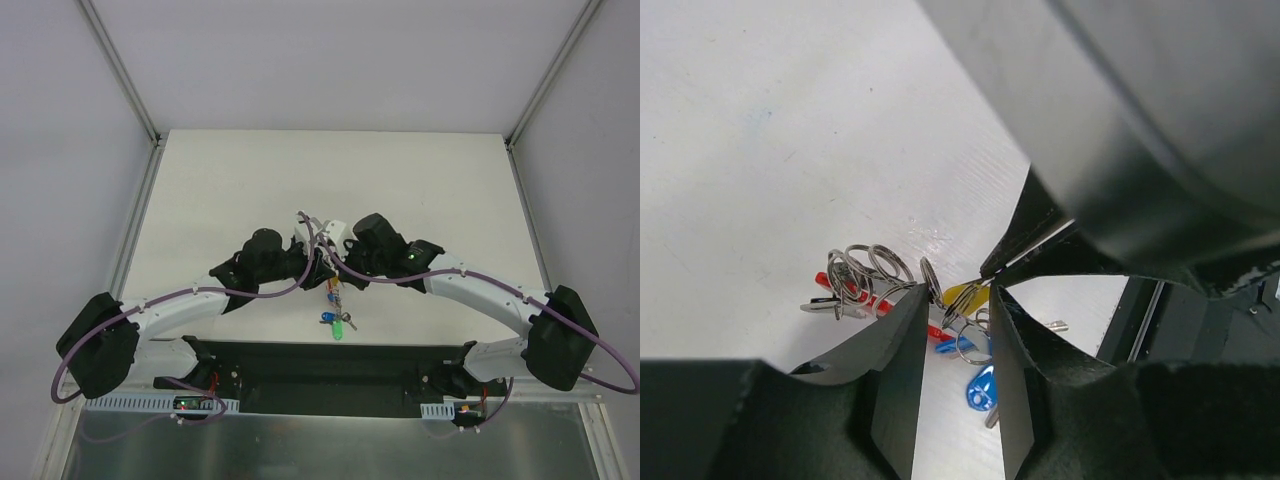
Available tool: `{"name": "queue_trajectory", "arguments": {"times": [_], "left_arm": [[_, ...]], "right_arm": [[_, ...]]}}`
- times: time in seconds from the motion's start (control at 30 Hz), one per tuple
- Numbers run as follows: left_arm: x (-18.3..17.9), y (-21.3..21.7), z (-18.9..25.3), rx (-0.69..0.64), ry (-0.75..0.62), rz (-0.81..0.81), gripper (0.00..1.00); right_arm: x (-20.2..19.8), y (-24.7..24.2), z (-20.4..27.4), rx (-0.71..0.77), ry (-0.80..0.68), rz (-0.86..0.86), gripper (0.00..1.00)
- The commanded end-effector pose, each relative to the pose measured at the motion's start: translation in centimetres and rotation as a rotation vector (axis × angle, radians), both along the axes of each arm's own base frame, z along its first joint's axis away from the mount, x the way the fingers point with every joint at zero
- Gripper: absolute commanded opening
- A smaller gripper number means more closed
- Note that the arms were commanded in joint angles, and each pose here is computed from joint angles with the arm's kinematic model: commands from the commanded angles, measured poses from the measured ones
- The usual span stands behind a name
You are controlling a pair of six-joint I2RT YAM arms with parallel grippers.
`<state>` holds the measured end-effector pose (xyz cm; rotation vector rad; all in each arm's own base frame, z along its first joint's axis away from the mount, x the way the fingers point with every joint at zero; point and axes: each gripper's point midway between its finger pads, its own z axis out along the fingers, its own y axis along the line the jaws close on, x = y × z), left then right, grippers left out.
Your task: Put the keys on the keyring
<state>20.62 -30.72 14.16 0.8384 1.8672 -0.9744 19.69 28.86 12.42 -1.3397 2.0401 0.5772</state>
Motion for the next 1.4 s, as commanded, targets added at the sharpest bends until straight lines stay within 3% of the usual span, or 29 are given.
{"name": "queue_trajectory", "arguments": {"times": [0.0, 0.23, 0.57, 1.03, 1.37], "left_arm": [[-0.4, -0.8, 0.3, 0.016, -0.038, -0.086, 0.3], [-0.8, -0.5, -0.6, 0.014, -0.055, -0.104, 0.29], [-1.0, 0.4, -0.5, -0.1, -0.109, -0.079, 0.29], [-1.8, -0.3, 0.6, -0.143, -0.116, -0.148, 0.28], [-1.5, -0.4, 1.5, -0.142, -0.128, -0.157, 0.21]], "right_arm": [[-0.1, 1.3, 2.2, 0.075, -0.021, 0.03, 0.01], [-0.5, 1.5, 2.8, 0.13, -0.014, 0.041, 0.01], [-0.5, 1.2, 3.3, 0.188, 0.002, 0.04, 0.01], [-0.8, 1.3, 3.2, 0.199, 0.004, 0.064, 0.01], [-1.0, 0.8, 2.6, 0.171, 0.003, 0.072, 0.01]]}}
